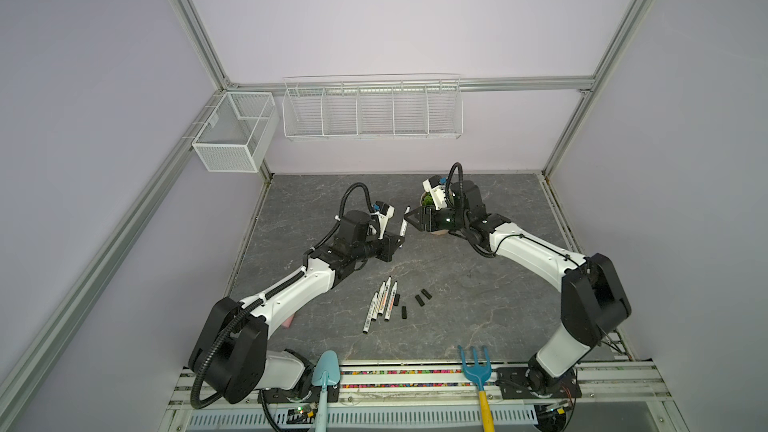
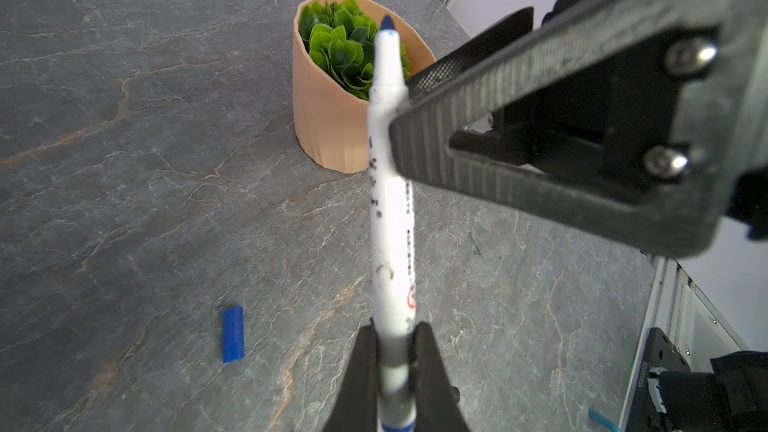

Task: Insert the pens into the pen caps
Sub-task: 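Lift the marker upright with the left gripper while the right gripper nears the cap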

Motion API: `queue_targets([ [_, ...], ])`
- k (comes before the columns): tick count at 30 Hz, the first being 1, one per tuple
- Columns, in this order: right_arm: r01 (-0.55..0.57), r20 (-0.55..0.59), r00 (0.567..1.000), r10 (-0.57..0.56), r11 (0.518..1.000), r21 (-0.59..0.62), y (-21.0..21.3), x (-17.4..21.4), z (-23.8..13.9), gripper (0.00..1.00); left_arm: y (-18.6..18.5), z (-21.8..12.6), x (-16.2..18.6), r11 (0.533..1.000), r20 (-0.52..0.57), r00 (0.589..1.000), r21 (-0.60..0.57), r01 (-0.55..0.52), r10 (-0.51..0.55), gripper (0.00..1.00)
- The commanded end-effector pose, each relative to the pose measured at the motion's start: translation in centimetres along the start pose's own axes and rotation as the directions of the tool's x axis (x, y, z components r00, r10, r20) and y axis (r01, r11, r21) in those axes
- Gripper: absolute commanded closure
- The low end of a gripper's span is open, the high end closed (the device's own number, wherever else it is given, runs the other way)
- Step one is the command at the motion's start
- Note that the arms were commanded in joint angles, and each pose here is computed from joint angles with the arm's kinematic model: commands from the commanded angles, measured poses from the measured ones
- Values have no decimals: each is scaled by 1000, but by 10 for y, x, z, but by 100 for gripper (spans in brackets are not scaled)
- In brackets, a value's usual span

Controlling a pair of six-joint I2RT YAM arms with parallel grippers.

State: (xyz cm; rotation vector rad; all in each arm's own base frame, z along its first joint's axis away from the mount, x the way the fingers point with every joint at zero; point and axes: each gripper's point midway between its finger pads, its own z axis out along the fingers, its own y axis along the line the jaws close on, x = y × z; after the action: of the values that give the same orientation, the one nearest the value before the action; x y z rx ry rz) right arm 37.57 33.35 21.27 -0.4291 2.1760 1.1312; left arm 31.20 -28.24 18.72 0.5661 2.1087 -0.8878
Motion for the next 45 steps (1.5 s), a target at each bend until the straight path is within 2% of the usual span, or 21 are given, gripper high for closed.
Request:
queue_targets([
  [1,17,17,1000,-16,997,-72,21,-10,5,48,-6,-3,-5,1000,27,1000,22,-10,9,100],
  [5,-3,13,1000,4,997,-82,19,-9,11,63,-6,-2,-5,1000,26,1000,27,-11,11,100],
  [11,-10,-1,1000,10,995,-100,21,-7,14,79,-4,-1,-4,1000,31,1000,16,-4,4,100],
  [17,-25,-7,1000,24,992,-120,22,-6,16,89,-3,-1,-8,1000,45,999,7,5,-5,100],
  [18,-25,-6,1000,24,992,-123,23,-6,15,90,-2,0,-8,1000,43,999,5,7,-8,91],
  [20,-29,-7,1000,28,991,-128,24,-6,15,92,-2,1,-8,1000,41,999,3,12,-12,64],
  [21,-28,-5,1000,28,991,-132,25,-6,15,93,-1,2,-8,1000,41,999,1,14,-14,57],
  [22,-31,-3,1000,31,991,-134,25,-7,15,93,-1,2,-8,1000,43,999,1,16,-16,51],
  [25,-36,-4,999,36,990,-138,26,-7,15,93,1,4,-9,1000,45,999,-3,22,-21,47],
  [31,-38,-10,999,37,989,-146,27,-5,14,93,4,11,-16,1000,62,998,-15,18,-17,50],
  [34,-40,-10,999,39,988,-148,28,-5,14,93,6,15,-21,1000,68,998,-23,12,-10,57],
  [39,-44,-14,999,43,988,-149,28,-4,13,93,4,19,-29,1000,75,997,-12,4,-4,61],
  [45,-54,-9,999,53,988,-144,24,-4,12,93,2,21,-32,1000,75,997,-3,2,-2,72],
])
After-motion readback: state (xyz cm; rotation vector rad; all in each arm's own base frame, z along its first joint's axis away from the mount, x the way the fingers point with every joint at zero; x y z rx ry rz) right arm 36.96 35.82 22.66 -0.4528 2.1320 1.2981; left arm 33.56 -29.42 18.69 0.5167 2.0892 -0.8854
